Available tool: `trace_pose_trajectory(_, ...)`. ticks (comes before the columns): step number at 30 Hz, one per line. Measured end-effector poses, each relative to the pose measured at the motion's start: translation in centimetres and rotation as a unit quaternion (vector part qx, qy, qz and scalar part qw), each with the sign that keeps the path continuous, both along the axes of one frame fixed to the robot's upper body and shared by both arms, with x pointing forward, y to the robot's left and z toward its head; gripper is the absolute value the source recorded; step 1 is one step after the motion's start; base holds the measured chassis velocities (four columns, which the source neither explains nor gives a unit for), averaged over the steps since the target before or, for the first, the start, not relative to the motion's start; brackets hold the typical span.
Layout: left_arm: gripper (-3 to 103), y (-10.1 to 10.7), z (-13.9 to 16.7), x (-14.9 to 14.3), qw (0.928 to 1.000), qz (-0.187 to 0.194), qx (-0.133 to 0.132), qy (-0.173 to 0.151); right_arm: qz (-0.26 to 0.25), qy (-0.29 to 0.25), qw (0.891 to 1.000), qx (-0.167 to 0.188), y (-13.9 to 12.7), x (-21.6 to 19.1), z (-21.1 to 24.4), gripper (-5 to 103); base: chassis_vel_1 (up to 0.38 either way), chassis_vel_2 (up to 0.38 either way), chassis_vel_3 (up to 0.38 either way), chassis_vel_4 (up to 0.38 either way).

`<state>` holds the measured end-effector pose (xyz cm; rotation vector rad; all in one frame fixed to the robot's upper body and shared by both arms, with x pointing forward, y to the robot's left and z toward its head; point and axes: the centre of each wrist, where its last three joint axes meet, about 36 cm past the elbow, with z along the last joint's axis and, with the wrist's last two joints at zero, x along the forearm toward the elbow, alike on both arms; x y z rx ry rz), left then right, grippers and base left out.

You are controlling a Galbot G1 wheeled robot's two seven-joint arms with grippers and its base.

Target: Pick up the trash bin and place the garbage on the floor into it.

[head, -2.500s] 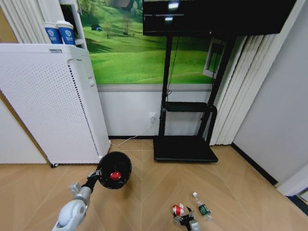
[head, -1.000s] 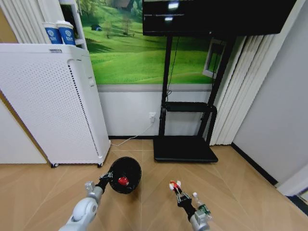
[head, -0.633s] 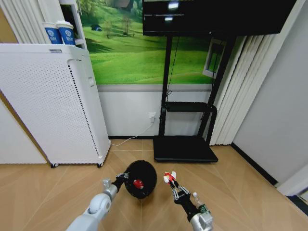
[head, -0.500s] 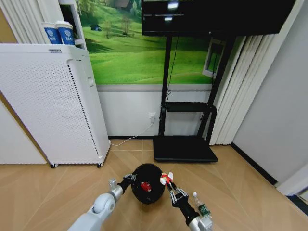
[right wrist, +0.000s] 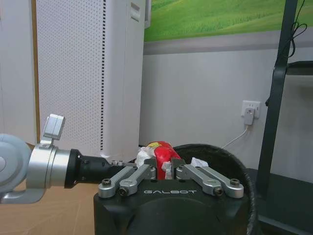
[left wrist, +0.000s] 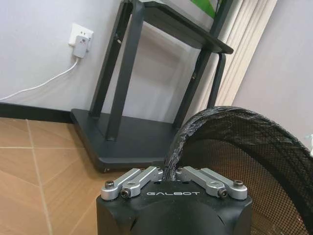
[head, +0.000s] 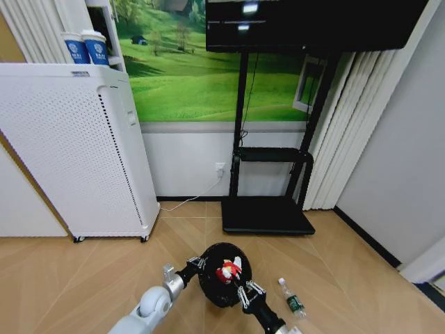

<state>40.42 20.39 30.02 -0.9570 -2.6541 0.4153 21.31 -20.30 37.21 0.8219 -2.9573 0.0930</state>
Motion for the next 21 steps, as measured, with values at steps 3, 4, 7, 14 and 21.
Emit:
trace_pose_trajectory(3,4,-0.4,0.0,-0.1,1.0000,-0.002,-0.004,0.001,0.000,0.003,1.000,-0.004,0.1,0.0,-0.4,12,0.000,0.000,0.000,0.000)
trace_pose_trajectory(4,4,-0.4,0.0,-0.1,1.0000,-0.002,-0.004,0.001,0.000,0.003,1.000,-0.004,0.1,0.0,-0.4,12,0.000,0.000,0.000,0.000)
trace_pose_trajectory(7,4,-0.7,0.1,-0.4,0.9999,-0.005,-0.009,0.007,-0.019,0.014,1.000,-0.010,0.5,0.1,-0.4,30,0.000,0.000,0.000,0.000)
trace_pose_trajectory(14,4,-0.6,0.2,-0.9,0.9999,-0.001,-0.008,0.010,-0.050,0.022,0.998,-0.015,0.5,0.2,-0.5,47,0.000,0.000,0.000,0.000)
trace_pose_trajectory(21,4,1.1,0.6,0.3,0.9960,0.089,-0.001,0.004,-0.128,0.003,0.992,-0.007,-0.1,1.2,1.1,74,0.000,0.000,0.000,0.000)
